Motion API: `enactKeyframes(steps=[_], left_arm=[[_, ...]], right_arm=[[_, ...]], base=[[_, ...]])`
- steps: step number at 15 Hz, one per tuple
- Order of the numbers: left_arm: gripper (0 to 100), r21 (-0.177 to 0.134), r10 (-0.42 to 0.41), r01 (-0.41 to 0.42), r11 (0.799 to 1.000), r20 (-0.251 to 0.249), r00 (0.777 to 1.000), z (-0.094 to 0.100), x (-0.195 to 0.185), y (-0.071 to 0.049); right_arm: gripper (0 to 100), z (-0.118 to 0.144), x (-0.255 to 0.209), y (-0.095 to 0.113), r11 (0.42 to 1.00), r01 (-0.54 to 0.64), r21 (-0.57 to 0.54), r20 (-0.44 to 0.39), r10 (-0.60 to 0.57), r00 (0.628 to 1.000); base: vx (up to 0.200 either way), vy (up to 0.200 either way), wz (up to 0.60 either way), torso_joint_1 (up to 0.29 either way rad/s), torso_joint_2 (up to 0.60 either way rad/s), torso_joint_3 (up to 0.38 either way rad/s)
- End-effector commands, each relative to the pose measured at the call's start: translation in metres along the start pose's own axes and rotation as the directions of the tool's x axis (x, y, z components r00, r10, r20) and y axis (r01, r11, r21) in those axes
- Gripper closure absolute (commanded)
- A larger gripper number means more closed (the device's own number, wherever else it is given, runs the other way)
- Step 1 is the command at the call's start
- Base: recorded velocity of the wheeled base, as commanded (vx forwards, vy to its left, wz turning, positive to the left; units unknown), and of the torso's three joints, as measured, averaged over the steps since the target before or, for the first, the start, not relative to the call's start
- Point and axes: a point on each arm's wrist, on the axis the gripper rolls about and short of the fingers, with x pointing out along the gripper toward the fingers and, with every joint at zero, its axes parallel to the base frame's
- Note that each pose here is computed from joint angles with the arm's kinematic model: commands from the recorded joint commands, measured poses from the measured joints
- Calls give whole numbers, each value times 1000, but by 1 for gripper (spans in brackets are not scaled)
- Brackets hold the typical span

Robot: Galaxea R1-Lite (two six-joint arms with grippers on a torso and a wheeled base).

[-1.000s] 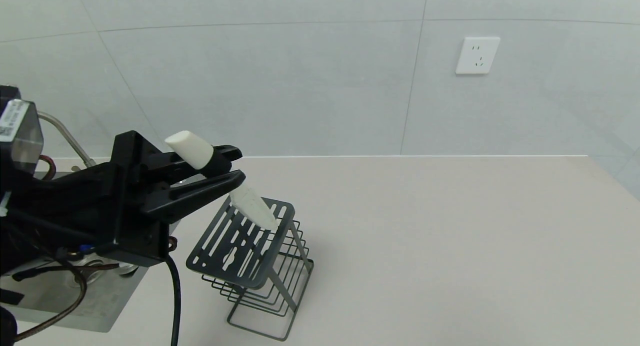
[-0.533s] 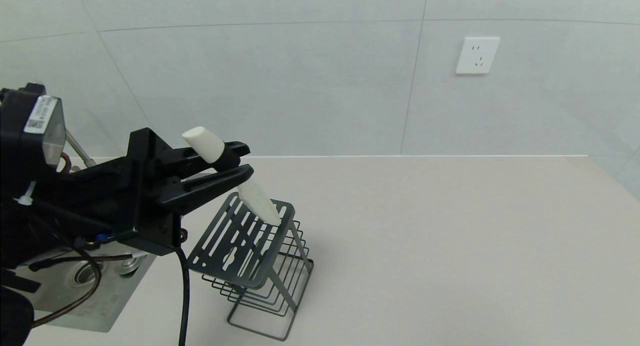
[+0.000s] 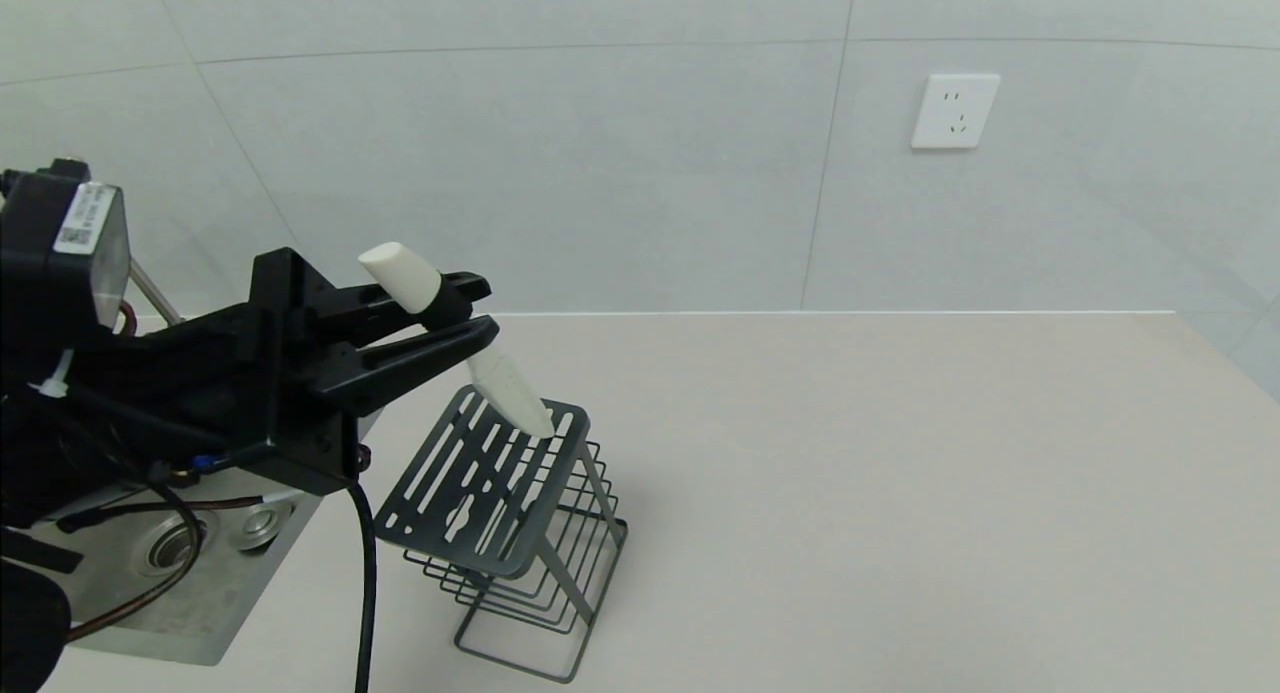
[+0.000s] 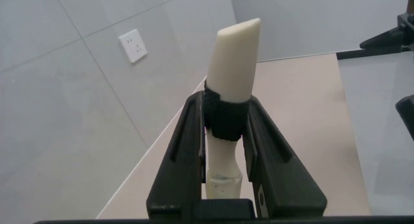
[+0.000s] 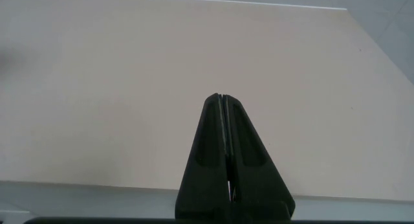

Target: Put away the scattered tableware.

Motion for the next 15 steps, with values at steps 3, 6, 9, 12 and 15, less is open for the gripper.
enactKeyframes(steps=[3, 6, 9, 12, 15], left_arm=[[100, 25, -3, 3, 1000, 17, 1000, 9, -1, -2], [100, 39, -8, 7, 999, 27, 1000, 14, -2, -5], [100, 6, -12, 12, 1000, 8, 1000, 6, -4, -9], [100, -6, -32, 32, 999, 11, 999, 3, 0, -11], [100, -15, -43, 44, 999, 12, 999, 1, 3, -12]], right_arm=[[100, 0, 0, 0, 1000, -1, 0, 0, 1, 1000], [100, 0, 0, 0, 1000, -1, 0, 0, 1, 1000], [100, 0, 0, 0, 1000, -1, -2, 0, 1, 1000], [100, 0, 0, 0, 1000, -2, -2, 0, 2, 1000], [100, 0, 0, 0, 1000, -2, -2, 0, 2, 1000]], base=[[0, 0, 0, 0, 0, 0], [0, 0, 0, 0, 0, 0], [0, 0, 0, 0, 0, 0], [0, 0, 0, 0, 0, 0], [0, 0, 0, 0, 0, 0]])
